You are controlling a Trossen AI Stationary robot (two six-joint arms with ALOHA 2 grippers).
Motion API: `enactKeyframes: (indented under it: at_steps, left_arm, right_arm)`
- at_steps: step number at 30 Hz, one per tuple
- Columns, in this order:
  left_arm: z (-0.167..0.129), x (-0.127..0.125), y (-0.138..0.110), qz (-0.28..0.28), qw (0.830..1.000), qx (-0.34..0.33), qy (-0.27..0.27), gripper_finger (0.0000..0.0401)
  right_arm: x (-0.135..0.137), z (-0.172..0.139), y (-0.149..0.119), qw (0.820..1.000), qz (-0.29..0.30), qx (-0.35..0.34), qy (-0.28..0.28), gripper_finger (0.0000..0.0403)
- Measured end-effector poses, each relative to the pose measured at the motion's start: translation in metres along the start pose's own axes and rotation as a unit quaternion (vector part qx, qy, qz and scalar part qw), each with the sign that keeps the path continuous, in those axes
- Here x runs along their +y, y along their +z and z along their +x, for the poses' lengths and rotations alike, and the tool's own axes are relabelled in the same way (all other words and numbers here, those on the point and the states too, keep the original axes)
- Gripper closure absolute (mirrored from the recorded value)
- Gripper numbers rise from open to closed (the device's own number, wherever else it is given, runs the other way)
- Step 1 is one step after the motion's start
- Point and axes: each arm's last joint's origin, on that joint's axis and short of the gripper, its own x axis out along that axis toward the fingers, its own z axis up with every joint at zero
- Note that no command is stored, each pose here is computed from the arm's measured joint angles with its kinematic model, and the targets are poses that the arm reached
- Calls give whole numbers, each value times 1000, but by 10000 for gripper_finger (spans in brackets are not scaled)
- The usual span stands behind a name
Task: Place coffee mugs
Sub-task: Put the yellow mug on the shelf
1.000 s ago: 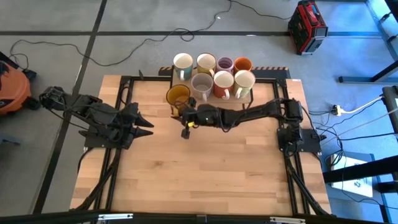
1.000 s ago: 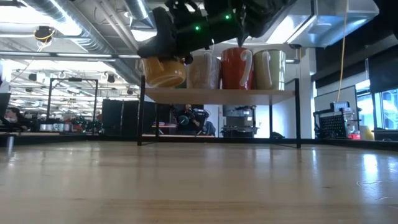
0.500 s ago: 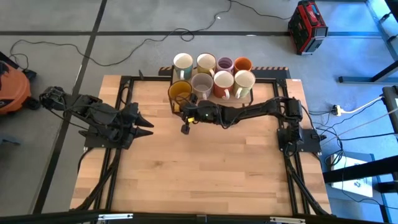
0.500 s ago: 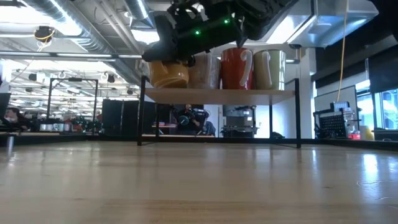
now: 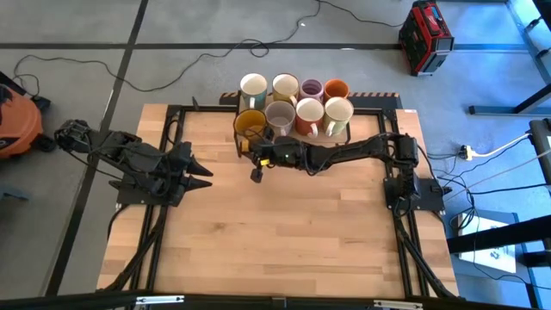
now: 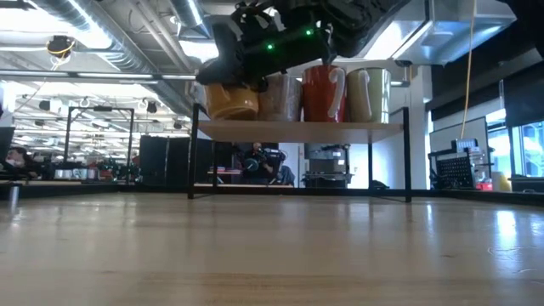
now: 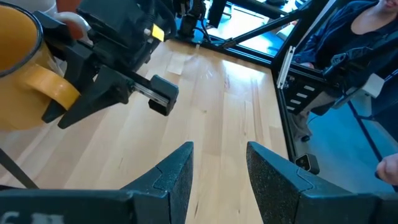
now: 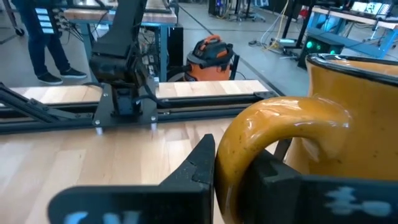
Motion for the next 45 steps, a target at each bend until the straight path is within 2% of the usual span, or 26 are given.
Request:
enactKeyframes:
  at_steps: [10, 21, 29, 38, 45]
  left_arm:
    - [0, 0, 1, -1, 1000, -4, -2, 257]
    - [0, 0, 1, 3, 1000, -4, -2, 257]
    - [0, -1, 1, 3, 1000, -4, -2, 257]
    - [0, -1, 1, 4, 1000, -4, -2, 257]
    - [0, -1, 1, 4, 1000, -4, -2, 257]
  right_arm:
    - [-3, 14, -7, 1000, 1, -16, -2, 378]
    - [-9, 15, -8, 1000, 5, -12, -12, 375]
    - [-10, 15, -9, 999, 5, -3, -47, 335]
    - [-10, 15, -11, 999, 16, 5, -43, 281]
    - [-4, 14, -13, 999, 9, 20, -45, 261]
